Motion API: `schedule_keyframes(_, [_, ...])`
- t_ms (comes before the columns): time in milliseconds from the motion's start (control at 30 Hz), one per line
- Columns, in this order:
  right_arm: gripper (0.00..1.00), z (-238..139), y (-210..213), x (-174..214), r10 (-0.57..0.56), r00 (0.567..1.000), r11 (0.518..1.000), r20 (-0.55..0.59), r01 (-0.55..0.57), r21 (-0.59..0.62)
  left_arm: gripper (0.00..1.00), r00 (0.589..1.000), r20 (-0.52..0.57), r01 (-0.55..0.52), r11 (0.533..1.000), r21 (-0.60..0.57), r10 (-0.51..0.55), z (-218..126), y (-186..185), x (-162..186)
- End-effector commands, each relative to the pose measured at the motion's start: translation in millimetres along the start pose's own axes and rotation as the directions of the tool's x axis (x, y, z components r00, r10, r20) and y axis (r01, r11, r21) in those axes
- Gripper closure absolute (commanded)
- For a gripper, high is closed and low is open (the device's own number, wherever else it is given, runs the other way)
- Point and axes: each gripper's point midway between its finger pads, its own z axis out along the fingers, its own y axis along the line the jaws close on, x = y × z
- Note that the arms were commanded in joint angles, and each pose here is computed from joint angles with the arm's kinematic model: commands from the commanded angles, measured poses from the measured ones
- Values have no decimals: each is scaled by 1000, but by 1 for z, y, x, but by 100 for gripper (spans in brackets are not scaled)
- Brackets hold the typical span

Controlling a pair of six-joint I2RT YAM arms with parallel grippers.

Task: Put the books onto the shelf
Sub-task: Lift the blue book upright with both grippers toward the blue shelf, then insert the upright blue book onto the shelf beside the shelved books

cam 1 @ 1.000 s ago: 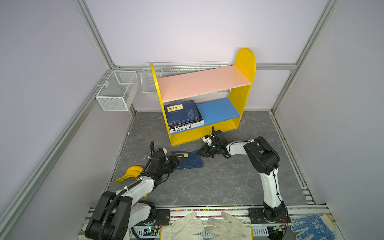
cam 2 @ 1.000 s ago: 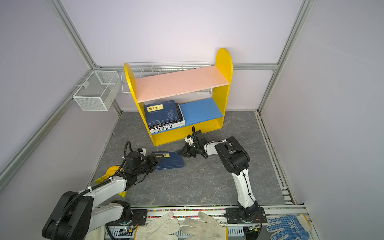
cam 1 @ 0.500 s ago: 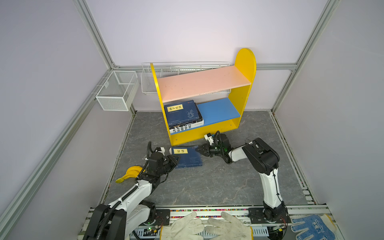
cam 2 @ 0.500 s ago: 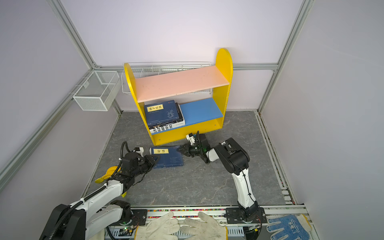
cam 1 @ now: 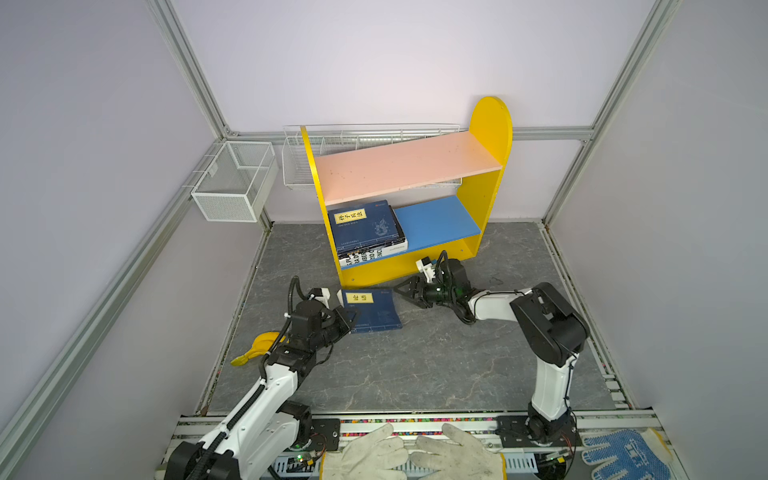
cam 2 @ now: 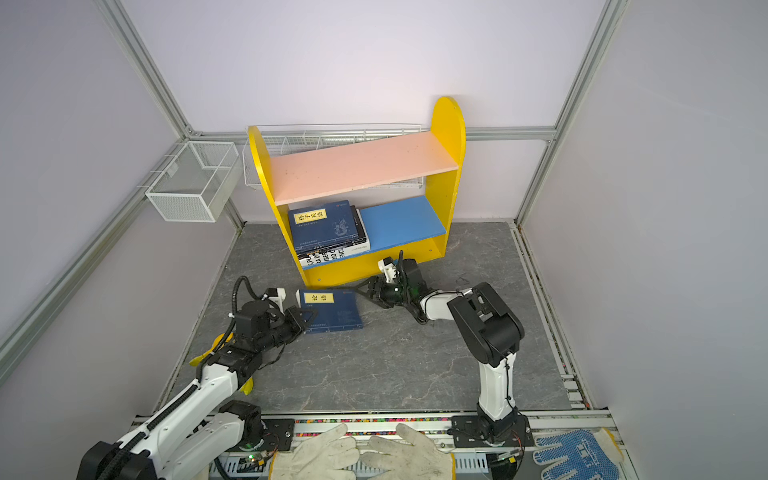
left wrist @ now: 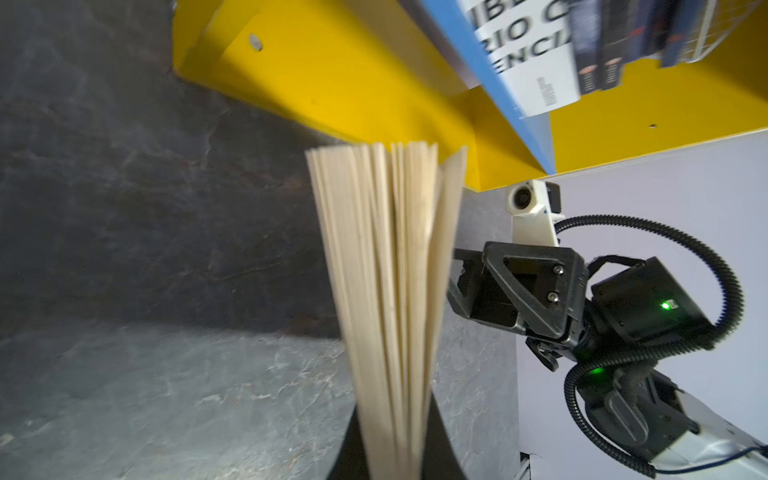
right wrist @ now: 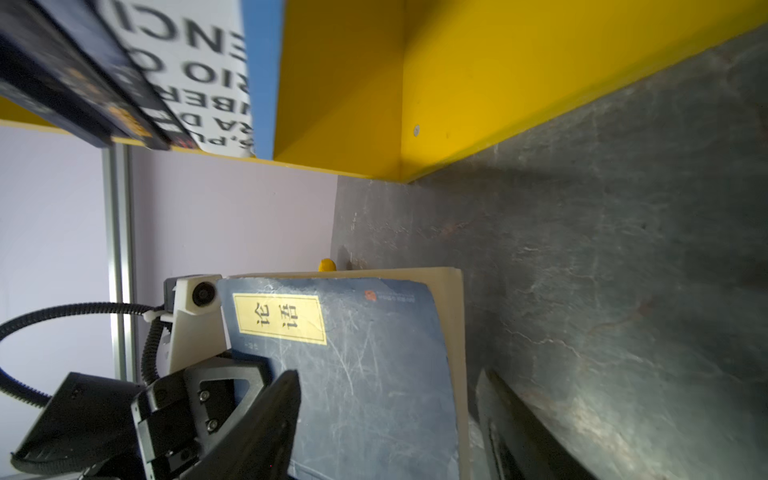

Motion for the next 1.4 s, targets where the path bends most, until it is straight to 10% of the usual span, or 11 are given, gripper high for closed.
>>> schedule_keyframes(0, [21,-16,2,10,3,1000,1000,-18,-3,27,100,993,48,-109,988,112,105,-21,-52,-21])
schedule_keyframes(467, [19,-48,126,31,-151,988,954,-5,144,-264,100,963,98,-270,885,378,251,-74,-152,-55])
schedule_keyframes(1167, [90,-70,162,48,-242,970,930,13,235,-282,100,934,167,-358,821,445,317,-75,-179,-76])
schedule_keyframes(1367, [92,-81,174,28,-255,965,920,67,263,-290,39,942,157,-336,838,431,297,-70,-171,-75])
